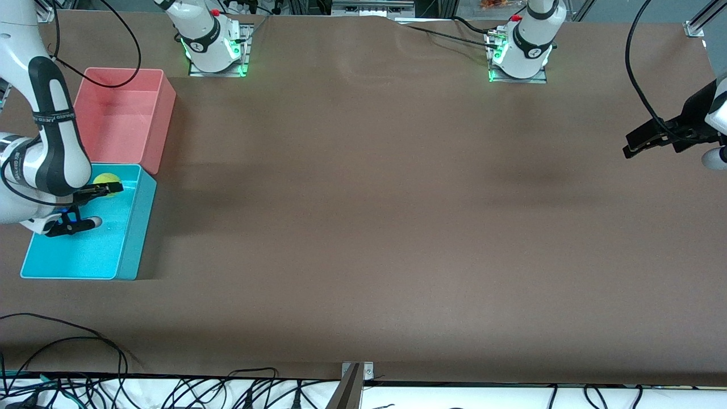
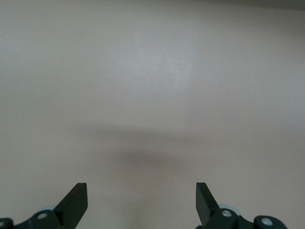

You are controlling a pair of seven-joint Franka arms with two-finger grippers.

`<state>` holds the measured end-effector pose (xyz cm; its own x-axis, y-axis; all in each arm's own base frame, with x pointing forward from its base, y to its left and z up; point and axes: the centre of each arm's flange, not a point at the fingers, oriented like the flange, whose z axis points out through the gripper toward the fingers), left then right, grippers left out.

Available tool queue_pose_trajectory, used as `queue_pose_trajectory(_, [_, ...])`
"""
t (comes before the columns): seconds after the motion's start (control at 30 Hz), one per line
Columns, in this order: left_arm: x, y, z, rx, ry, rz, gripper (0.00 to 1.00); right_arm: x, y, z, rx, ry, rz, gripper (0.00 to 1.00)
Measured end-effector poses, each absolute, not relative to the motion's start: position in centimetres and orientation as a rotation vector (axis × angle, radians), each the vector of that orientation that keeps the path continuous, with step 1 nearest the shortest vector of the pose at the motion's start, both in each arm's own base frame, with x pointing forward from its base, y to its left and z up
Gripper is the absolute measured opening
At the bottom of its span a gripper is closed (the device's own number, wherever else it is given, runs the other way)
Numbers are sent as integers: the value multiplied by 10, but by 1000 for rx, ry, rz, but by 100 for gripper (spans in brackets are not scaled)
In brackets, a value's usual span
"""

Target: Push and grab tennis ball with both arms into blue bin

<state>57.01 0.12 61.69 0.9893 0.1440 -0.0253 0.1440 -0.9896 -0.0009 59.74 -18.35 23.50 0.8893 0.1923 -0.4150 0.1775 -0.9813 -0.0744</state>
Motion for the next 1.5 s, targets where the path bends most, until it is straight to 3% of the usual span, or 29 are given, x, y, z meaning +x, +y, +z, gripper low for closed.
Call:
queue_pose_trajectory(0.27, [570, 1, 617, 3132, 225, -41, 100, 593, -183, 223, -2998, -279, 684, 65])
queue_pose_trajectory(0.4, [570, 1, 617, 3132, 225, -41, 100, 592, -186, 222, -2995, -268, 683, 78])
queue_pose_trajectory(0.43, [570, 1, 617, 3132, 225, -41, 100, 592, -186, 222, -2994, -267, 682, 86])
queue_pose_trajectory(0.47, [570, 1, 617, 3132, 225, -41, 100, 592, -187, 222, -2994, -266, 682, 86])
queue_pose_trajectory(0.53, [570, 1, 617, 3132, 225, -41, 100, 593, -187, 223, -2995, -266, 679, 99])
queue_pose_trajectory(0.83, [570, 1, 617, 3132, 225, -41, 100, 602, -186, 243, -3016, -272, 631, 100])
queue_pose_trajectory(1.13, [570, 1, 617, 3132, 224, -41, 100, 620, -182, 324, -3061, -285, 518, 100])
queue_pose_trajectory(1.34, [570, 1, 616, 3132, 224, -42, 100, 626, -161, 408, -3090, -332, 403, 100])
queue_pose_trajectory(1.37, [570, 1, 616, 3132, 224, -42, 100, 623, -144, 451, -3096, -365, 360, 100])
queue_pose_trajectory(1.5, [570, 1, 616, 3132, 224, -42, 100, 620, -134, 468, -3100, -364, 342, 100])
